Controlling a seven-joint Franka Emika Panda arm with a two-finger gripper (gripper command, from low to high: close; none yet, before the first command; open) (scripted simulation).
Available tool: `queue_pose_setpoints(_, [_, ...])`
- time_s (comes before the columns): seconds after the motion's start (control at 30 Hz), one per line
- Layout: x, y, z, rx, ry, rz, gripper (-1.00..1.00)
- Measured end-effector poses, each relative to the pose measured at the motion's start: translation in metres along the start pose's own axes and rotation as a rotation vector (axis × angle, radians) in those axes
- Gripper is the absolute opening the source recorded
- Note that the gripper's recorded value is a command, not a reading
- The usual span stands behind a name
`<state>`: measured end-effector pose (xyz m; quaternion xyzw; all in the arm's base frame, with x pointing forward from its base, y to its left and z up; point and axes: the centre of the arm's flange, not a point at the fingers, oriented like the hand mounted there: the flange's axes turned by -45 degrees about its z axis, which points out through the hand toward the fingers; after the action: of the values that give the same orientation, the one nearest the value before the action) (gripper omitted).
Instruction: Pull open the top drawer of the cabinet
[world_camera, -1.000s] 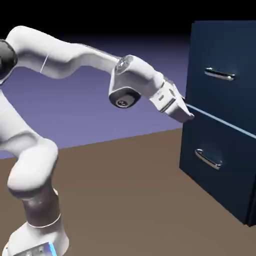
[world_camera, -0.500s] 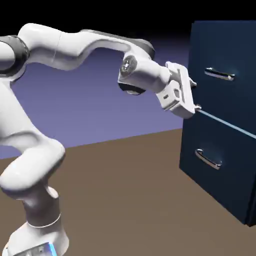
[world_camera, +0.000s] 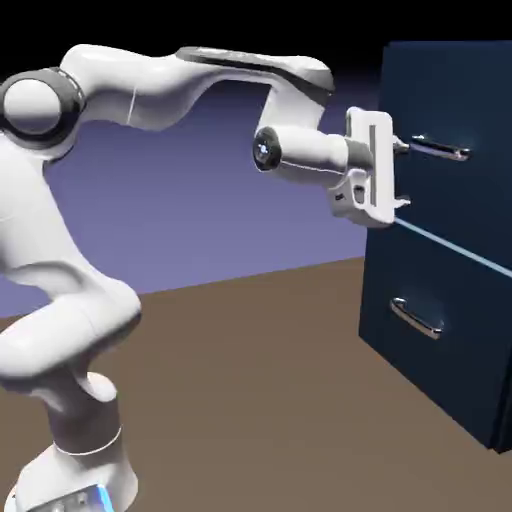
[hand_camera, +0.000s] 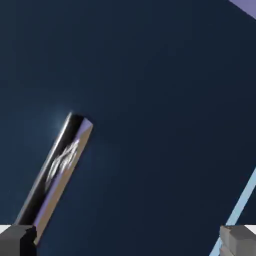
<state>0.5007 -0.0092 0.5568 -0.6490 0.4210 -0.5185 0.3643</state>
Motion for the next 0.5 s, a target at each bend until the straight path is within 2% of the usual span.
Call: queue_pose_setpoints(0.5, [-0.032, -0.03, 0.044, 0.189, 0.073, 0.385, 1.0])
